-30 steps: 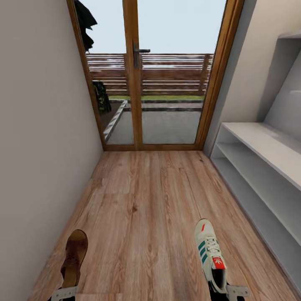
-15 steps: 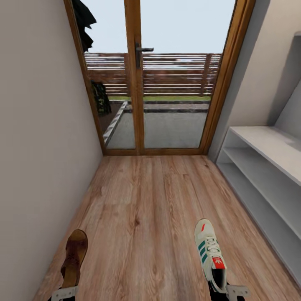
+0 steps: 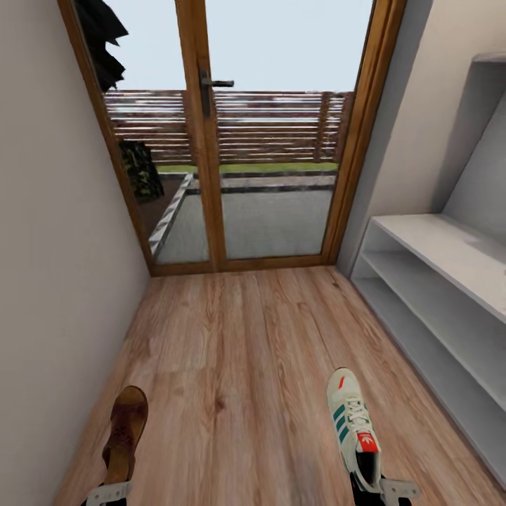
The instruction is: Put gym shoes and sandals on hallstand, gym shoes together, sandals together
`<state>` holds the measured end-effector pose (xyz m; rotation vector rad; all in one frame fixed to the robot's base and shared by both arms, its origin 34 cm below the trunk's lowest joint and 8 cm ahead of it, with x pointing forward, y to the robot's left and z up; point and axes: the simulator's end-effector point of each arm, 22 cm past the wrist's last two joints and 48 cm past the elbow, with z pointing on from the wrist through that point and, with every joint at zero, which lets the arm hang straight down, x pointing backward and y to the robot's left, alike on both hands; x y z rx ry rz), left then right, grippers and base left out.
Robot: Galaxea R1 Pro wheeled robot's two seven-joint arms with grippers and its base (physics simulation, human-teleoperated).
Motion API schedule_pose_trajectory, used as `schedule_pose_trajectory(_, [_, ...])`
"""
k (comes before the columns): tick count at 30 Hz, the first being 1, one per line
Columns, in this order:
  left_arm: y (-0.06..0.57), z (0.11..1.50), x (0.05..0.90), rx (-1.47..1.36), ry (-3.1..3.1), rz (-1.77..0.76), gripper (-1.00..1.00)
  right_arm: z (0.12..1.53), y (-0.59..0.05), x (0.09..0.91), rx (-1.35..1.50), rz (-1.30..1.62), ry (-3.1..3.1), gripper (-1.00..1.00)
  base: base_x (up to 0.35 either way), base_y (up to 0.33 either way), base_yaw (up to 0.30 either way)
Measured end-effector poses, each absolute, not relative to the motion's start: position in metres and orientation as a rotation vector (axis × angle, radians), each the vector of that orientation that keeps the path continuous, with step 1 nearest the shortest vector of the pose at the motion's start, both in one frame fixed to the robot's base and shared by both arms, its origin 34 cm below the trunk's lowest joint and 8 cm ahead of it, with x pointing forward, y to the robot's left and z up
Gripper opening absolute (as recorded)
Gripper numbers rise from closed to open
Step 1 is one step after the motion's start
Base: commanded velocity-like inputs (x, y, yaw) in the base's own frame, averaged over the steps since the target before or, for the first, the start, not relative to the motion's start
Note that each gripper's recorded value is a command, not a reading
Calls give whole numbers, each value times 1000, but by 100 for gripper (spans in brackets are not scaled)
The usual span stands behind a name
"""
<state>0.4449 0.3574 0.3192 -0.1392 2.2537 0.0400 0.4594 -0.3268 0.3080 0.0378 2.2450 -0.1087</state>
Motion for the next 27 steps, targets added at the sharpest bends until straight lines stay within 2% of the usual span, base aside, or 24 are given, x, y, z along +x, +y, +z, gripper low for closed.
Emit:
schedule_pose_trajectory(10, [357, 321, 446, -139, 2250, 40, -100, 309, -327, 461, 38, -108, 2241, -100, 327, 143, -251])
schedule_pose_trajectory(27, [356, 323, 448, -133, 2245, 37, -100, 312, -326, 463, 38, -107, 2234, -100, 289, 224, -253])
